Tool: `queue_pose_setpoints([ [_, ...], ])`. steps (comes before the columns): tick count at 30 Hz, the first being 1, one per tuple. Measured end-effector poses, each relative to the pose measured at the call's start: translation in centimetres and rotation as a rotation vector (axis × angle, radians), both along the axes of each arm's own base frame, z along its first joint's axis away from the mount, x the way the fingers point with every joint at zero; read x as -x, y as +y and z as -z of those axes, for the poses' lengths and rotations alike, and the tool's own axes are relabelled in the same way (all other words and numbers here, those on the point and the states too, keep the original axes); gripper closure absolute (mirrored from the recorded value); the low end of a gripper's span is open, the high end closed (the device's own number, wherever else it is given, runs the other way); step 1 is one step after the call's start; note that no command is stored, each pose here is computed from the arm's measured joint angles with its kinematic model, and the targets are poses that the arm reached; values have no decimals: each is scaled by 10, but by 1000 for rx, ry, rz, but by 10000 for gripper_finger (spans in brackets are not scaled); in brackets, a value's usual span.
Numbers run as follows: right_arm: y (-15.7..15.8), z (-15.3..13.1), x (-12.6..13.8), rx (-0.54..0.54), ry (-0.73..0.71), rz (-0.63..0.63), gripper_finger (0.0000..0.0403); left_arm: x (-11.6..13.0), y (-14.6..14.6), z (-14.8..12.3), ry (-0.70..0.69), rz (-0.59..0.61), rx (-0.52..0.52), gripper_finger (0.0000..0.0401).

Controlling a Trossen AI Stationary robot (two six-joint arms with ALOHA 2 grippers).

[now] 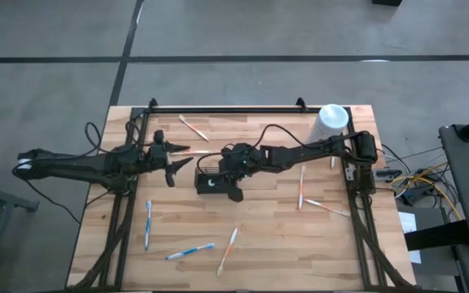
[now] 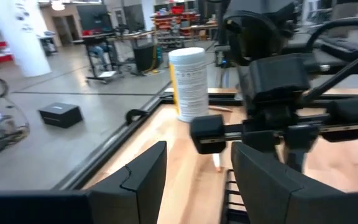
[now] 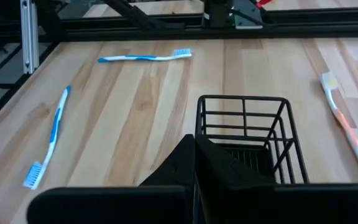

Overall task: Pick & Place toothbrushing station
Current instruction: Put the blue mouthwash into the middle section of the wire organizer

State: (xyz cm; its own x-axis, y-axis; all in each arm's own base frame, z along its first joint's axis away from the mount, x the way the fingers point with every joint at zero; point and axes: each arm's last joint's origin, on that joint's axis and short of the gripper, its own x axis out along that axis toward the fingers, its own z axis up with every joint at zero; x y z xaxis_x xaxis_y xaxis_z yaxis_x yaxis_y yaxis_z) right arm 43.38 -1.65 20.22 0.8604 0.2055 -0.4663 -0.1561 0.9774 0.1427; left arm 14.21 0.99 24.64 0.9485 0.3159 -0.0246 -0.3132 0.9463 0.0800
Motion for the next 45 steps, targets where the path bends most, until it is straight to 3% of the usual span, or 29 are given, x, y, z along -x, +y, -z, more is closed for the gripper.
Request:
queue_pose_setpoints([
  [7,1,20,-8,-20,44,1,395,1,0,-2,-13,-1,-13,214],
  [45,-1,14,-11,25,33,26,395,2,0,-3,-23,0,-10,215],
])
